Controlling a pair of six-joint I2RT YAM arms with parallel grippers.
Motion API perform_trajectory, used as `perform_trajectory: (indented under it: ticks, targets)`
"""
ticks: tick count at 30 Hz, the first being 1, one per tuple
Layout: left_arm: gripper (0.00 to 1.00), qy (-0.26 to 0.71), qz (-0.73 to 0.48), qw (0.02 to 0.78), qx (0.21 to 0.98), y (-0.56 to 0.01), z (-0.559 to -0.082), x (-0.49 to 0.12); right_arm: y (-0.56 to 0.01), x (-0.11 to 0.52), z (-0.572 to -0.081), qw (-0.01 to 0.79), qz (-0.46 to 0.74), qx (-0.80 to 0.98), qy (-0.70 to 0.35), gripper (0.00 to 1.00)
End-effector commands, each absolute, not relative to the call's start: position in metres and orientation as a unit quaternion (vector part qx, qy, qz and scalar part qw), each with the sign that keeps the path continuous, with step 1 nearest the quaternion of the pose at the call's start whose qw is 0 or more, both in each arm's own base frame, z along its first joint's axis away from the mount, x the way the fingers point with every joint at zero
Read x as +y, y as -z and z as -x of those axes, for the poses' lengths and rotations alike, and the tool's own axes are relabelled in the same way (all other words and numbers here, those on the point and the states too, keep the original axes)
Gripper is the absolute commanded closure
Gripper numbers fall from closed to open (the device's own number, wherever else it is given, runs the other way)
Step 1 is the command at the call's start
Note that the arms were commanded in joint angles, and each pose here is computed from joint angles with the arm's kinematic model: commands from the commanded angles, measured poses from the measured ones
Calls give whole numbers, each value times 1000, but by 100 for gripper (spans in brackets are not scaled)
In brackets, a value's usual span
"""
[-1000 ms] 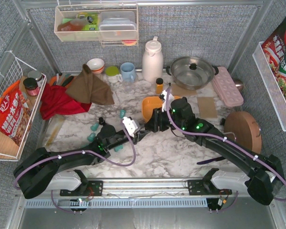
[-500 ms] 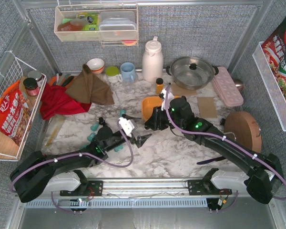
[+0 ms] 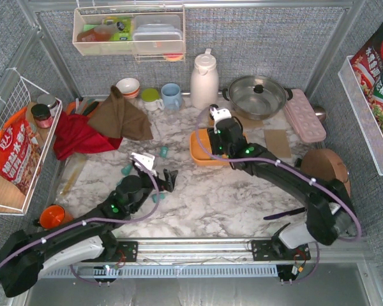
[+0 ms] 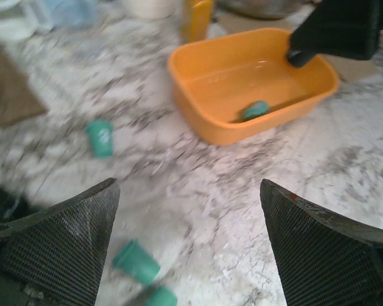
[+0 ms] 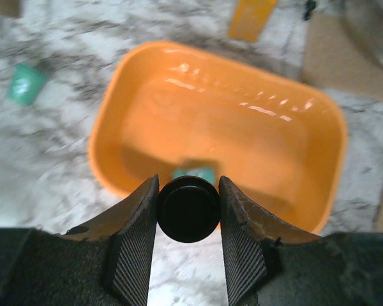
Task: Mix the coffee capsules in the storage basket
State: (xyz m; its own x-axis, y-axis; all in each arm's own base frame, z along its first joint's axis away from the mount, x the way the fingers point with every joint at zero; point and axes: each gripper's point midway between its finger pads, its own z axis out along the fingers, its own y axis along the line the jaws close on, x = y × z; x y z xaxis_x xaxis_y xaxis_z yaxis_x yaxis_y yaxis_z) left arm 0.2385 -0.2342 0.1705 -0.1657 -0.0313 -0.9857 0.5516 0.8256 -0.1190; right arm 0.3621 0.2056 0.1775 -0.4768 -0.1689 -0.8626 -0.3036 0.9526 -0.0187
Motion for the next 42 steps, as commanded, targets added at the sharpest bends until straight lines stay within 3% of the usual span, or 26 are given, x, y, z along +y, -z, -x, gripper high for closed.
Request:
perform_trajectory:
  ticks: [1,6,11,16,26,34,42]
  targets:
    - [1,164,3,577,800,-134,-242,-175,-173,186,-402,513,134,848,2,67]
    - [1,163,50,538,826,-123,-229,-162,-141,187,-424,488,129,863,-1,58]
    - [6,135,67,490,859,-108,-219,-155,-120,187,-430,465,110,878,-15,36]
    - [12,106,46,442,889,-88,-210,-157,-118,182,-429,461,101,881,-18,26]
    - [13,107,18,350,930,-61,-194,-181,-139,180,-400,460,107,880,-55,23]
    - [2,7,43,318,947,-39,-199,-169,-144,182,-374,448,105,883,-95,22]
    - [15,-36,66,306,949,-25,-206,-185,-151,184,-356,445,109,880,-123,22]
